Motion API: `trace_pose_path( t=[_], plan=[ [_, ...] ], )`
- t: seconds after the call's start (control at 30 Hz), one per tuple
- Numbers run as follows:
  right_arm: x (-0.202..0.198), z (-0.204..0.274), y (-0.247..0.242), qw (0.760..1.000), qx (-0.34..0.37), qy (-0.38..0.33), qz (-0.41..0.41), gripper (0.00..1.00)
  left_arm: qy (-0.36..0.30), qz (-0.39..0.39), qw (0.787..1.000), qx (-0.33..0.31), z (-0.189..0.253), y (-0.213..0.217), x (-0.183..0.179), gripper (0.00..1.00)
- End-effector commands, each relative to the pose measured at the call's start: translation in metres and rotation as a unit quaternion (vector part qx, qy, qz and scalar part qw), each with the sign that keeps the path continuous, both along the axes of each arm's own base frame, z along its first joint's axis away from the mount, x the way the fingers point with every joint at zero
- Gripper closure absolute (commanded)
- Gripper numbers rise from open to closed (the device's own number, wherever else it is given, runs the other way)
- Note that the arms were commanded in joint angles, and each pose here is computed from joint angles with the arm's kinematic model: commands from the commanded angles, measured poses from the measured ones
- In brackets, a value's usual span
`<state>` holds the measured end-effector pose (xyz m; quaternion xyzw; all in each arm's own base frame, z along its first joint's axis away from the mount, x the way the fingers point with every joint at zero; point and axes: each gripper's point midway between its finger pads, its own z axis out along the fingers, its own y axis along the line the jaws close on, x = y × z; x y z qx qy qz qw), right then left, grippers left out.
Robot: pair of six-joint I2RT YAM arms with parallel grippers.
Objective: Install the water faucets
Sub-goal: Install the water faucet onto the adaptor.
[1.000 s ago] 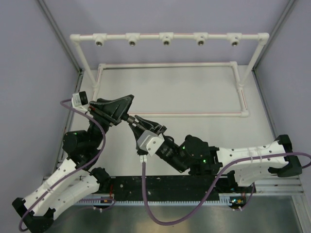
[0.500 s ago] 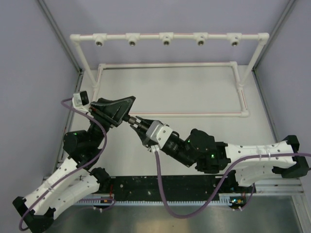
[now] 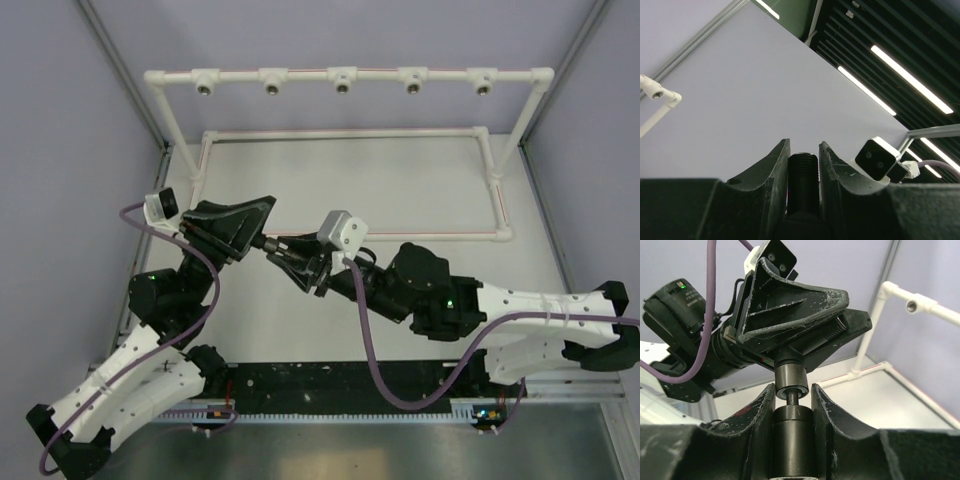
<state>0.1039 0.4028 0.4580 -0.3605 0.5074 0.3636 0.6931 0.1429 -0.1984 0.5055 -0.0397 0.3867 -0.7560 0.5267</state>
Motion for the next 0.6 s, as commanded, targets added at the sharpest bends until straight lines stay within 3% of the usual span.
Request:
trace_pose_path(
  t=[0.0, 0.57],
  plan=[
    [-0.004, 0.064, -0.014, 0.989, 0.126, 0.056, 0.062, 1.0, -0.04, -0.067, 0.994, 0.075, -0.023, -0.03, -0.021, 1.0],
    [-0.025, 0.083, -0.027, 0.963, 0.172, 0.118, 0.171, 1.0, -0.112, -0.11, 0.984, 0.082, -0.024, -0.039, -0.043, 1.0]
  ],
)
